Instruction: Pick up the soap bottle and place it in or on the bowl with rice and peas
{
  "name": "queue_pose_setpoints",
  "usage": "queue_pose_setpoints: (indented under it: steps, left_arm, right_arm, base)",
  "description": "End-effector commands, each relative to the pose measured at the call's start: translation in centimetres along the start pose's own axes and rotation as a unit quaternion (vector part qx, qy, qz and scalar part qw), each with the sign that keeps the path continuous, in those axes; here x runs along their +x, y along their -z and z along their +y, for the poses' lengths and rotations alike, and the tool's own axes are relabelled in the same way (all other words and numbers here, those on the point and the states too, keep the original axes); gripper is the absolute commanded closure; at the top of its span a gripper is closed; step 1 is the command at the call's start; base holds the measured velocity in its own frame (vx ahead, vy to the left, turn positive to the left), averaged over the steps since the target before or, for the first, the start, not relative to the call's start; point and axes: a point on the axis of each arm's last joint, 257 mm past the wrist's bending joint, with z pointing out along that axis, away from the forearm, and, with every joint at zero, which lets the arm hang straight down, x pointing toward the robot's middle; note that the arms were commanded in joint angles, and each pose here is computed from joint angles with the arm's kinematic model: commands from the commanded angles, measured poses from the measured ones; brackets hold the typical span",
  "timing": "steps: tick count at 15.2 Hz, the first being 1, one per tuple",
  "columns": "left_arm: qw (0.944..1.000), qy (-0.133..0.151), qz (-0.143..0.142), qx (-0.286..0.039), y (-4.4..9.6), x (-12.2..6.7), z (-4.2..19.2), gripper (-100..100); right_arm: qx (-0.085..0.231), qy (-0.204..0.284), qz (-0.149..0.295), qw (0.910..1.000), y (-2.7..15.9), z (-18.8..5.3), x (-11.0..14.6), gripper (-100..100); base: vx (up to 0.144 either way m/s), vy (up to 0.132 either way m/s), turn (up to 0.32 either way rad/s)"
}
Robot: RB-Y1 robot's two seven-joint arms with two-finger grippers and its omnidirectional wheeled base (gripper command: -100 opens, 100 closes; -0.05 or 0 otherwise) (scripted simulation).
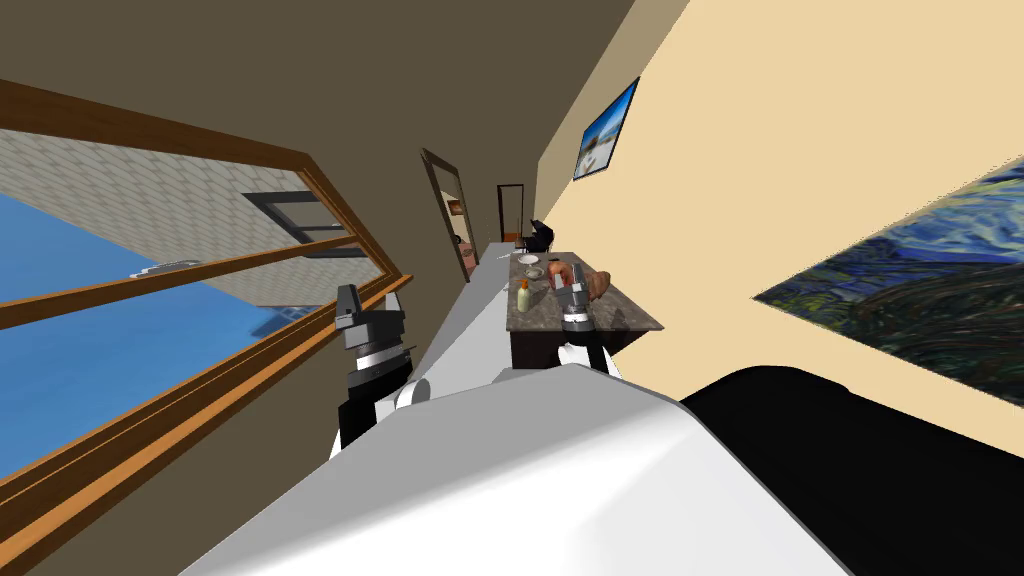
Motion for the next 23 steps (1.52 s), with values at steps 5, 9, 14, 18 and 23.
queue_pose_setpoints:
  steps: [5,9,14,18,23]
  left_arm:
    - [1.0000,0.000,0.000,0.000,0.0,0.0,0.0,0]
    - [1.0000,0.000,0.000,0.000,0.0,0.0,0.0,0]
    - [1.0000,0.000,0.000,0.000,0.0,0.0,0.0,0]
    - [1.0000,0.000,0.000,0.000,0.0,0.0,0.0,0]
    - [1.0000,0.000,0.000,0.000,0.0,0.0,0.0,0]
  right_arm:
    - [0.048,0.047,0.048,0.9966,0.7,-2.3,0.2,-100]
    - [0.076,0.074,0.069,0.9919,1.2,-3.7,-0.1,-100]
    - [0.125,0.122,0.099,0.9796,2.2,-6.1,-1.0,-100]
    - [0.181,0.178,0.126,0.9590,3.6,-8.8,-2.8,-100]
    - [0.240,0.238,0.149,0.9292,5.2,-11.5,-5.4,-100]
  base:
    - [0.011,0.060,-0.033]
    - [0.018,0.101,-0.039]
    - [0.025,0.124,-0.044]
    - [0.017,0.127,-0.043]
    - [0.030,0.150,-0.030]
